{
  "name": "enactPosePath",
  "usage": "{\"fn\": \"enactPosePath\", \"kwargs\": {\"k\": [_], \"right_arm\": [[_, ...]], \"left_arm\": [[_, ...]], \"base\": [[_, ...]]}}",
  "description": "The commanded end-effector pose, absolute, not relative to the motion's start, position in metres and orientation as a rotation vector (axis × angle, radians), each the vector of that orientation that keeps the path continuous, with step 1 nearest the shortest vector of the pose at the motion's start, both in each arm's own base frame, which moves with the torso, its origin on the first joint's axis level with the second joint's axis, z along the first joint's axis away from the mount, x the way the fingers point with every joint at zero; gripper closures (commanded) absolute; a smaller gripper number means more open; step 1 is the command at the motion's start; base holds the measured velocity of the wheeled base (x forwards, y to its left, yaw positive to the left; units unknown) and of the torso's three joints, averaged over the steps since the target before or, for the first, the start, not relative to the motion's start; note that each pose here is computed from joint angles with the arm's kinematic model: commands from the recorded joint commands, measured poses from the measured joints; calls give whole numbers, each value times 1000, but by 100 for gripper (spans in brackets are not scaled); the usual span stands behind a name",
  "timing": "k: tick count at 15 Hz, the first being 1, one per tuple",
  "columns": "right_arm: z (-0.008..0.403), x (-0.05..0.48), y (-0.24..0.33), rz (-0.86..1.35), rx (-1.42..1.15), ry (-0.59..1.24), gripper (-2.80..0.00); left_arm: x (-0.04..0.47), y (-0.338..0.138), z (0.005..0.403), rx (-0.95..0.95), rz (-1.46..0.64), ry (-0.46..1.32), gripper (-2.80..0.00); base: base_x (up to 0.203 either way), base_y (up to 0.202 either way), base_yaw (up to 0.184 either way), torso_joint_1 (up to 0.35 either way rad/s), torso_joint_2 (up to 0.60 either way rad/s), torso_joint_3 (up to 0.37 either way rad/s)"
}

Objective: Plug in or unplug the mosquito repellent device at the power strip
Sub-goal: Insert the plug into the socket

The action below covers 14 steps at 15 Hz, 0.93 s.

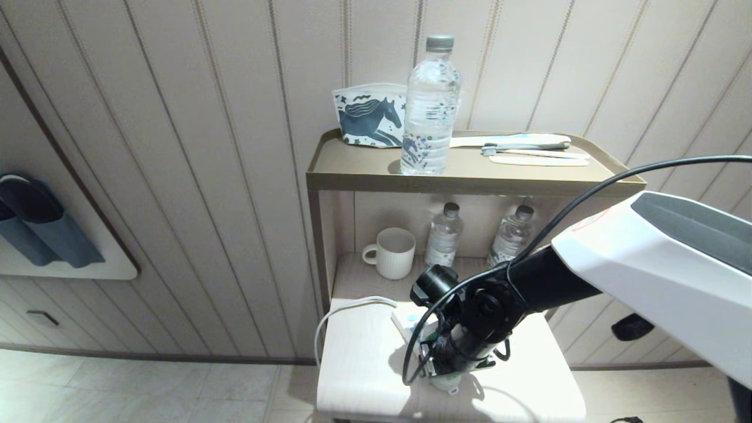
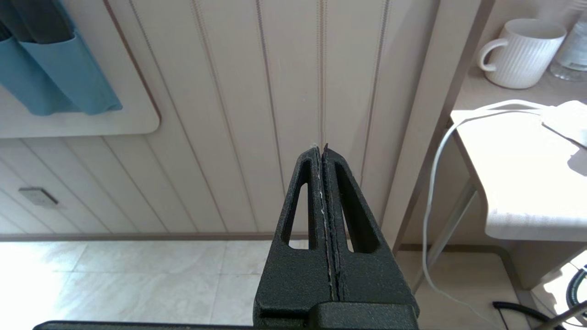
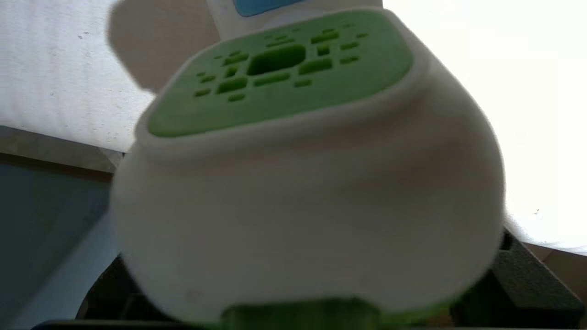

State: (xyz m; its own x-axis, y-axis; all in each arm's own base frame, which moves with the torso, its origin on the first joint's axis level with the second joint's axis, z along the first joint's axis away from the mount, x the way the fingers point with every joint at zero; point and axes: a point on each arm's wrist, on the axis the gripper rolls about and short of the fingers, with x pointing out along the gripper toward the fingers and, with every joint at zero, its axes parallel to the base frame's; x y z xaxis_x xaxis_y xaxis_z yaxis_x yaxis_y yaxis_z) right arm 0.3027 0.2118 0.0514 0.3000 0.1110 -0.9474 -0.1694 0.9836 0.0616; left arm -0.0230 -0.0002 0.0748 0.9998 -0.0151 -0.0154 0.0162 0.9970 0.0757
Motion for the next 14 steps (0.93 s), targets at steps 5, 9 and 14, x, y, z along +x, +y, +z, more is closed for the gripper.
{"fn": "enactPosePath", "kwargs": {"k": [5,9,14], "right_arm": [[97,296,212,170,-83,1087,-280],[130,286,204,149,-99,979,-280],[175,256,190,150,-101,896,0]], "left_arm": [[-23,0,75,77,-16,15,0],[-23,0,75,77,-16,15,0],[-23,0,75,76,-16,15,0]], "base": [[0,0,0,0,0,0],[0,0,0,0,0,0],[0,0,0,0,0,0]]}}
